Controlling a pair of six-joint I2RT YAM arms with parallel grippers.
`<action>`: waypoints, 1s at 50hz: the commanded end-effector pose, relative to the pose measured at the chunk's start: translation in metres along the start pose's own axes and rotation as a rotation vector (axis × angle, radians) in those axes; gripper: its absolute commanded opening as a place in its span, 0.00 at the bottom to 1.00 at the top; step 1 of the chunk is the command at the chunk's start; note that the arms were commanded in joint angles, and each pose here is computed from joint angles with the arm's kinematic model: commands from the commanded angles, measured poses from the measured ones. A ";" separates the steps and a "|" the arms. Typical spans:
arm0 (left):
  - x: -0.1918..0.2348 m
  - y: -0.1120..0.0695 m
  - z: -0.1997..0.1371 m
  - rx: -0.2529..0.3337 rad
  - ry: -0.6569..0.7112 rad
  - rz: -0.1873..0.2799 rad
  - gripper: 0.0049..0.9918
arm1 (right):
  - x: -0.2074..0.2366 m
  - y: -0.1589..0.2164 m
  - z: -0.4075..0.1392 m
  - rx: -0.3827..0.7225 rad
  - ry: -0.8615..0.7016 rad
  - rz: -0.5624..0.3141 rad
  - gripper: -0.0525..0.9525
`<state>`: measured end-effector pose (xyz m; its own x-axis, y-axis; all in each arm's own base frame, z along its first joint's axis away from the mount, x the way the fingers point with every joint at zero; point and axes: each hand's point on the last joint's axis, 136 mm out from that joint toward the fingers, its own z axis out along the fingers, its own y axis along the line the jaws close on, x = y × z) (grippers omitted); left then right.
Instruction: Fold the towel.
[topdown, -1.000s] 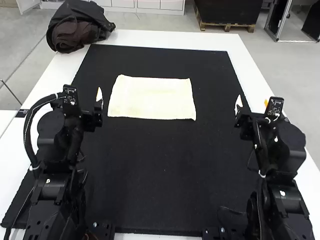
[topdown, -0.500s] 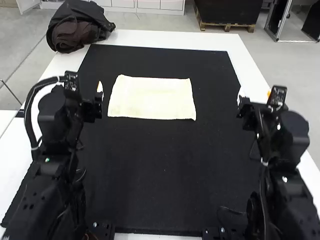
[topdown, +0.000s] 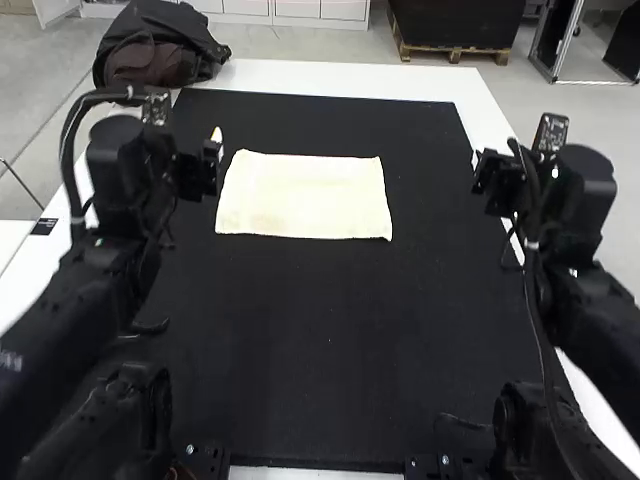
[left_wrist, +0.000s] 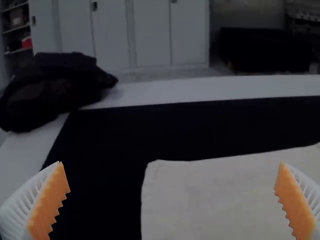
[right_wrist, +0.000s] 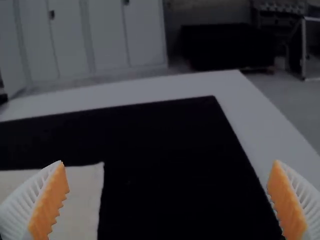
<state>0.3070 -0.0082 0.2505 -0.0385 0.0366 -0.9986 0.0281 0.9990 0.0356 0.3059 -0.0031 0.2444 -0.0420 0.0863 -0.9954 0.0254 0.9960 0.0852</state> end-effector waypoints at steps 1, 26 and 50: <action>-0.015 -0.011 0.012 0.039 0.002 -0.050 0.98 | -0.020 0.006 0.012 -0.017 -0.009 0.062 0.96; -0.014 -0.033 0.086 0.083 0.103 -0.105 0.98 | 0.009 0.051 0.080 -0.131 0.175 0.113 0.96; 0.006 -0.036 0.152 0.087 0.180 -0.130 0.98 | 0.054 0.079 0.151 -0.187 0.307 0.136 0.96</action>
<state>0.4443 -0.0496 0.2193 -0.2574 -0.0541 -0.9648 0.0929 0.9924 -0.0804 0.4404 0.0626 0.1817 -0.3585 0.1825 -0.9155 -0.0919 0.9690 0.2291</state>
